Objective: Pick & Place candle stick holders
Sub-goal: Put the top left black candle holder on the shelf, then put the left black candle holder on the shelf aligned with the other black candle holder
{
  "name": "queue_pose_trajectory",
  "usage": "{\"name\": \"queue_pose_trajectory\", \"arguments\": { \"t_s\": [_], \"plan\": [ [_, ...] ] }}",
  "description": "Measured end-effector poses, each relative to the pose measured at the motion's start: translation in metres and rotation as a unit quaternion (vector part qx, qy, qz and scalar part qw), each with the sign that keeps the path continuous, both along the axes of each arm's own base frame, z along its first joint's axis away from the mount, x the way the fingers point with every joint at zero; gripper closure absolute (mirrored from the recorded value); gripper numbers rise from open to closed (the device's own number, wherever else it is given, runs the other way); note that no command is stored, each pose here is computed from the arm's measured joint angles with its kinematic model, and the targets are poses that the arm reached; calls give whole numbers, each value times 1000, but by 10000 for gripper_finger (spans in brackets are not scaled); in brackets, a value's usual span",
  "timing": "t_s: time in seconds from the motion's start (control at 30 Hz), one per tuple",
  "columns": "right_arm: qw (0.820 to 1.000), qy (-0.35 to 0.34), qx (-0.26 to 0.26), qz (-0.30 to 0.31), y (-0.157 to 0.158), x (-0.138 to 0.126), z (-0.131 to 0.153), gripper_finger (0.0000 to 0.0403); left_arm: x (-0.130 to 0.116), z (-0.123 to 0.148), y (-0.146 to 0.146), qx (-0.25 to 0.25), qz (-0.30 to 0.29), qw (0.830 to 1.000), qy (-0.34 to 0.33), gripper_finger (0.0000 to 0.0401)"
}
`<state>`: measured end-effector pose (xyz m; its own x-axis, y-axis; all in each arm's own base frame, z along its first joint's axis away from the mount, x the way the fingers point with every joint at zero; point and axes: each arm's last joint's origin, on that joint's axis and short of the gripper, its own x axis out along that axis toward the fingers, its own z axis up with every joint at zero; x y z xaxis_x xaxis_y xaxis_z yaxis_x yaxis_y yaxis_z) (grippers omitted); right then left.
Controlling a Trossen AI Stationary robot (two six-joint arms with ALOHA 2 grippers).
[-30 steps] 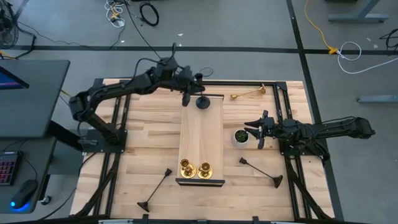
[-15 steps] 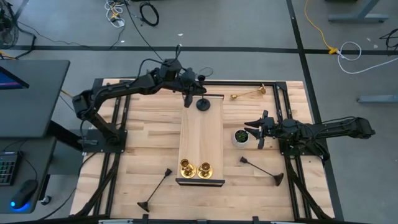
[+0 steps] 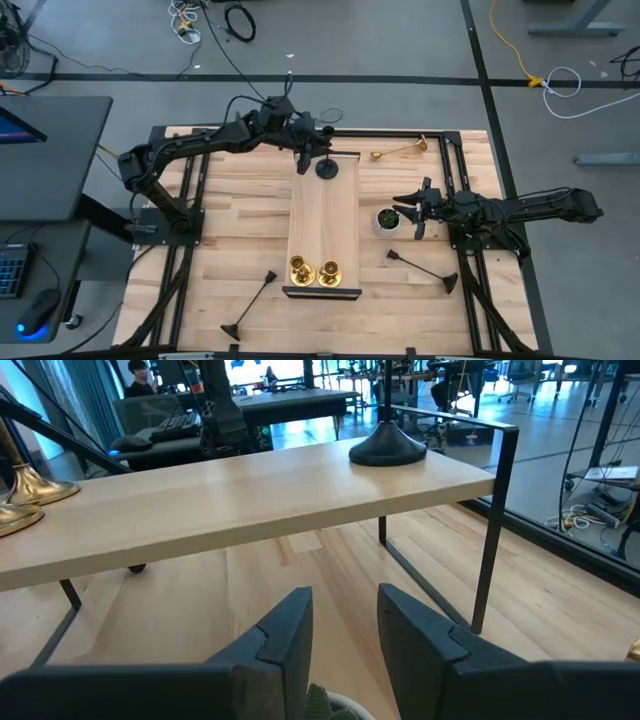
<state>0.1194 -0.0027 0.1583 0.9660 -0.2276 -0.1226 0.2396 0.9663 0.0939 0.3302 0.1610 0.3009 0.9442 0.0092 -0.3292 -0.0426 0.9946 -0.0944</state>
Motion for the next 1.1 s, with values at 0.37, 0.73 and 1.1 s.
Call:
{"name": "queue_pose_trajectory", "arguments": {
  "t_s": [0.37, 0.73, 1.1],
  "plan": [
    [1000, 0, 0, 0, 0, 0, 0, 289, -6, 1, -1, 15, -7, 1000, 17, 196],
    [1000, 0, 0, 0, 0, 0, 0, 289, -49, 20, -7, 13, 69, 992, 108, 178],
    [1000, 0, 0, 0, 0, 0, 0, 289, -114, 32, -60, -105, 156, 941, 283, 180]
  ]
}}
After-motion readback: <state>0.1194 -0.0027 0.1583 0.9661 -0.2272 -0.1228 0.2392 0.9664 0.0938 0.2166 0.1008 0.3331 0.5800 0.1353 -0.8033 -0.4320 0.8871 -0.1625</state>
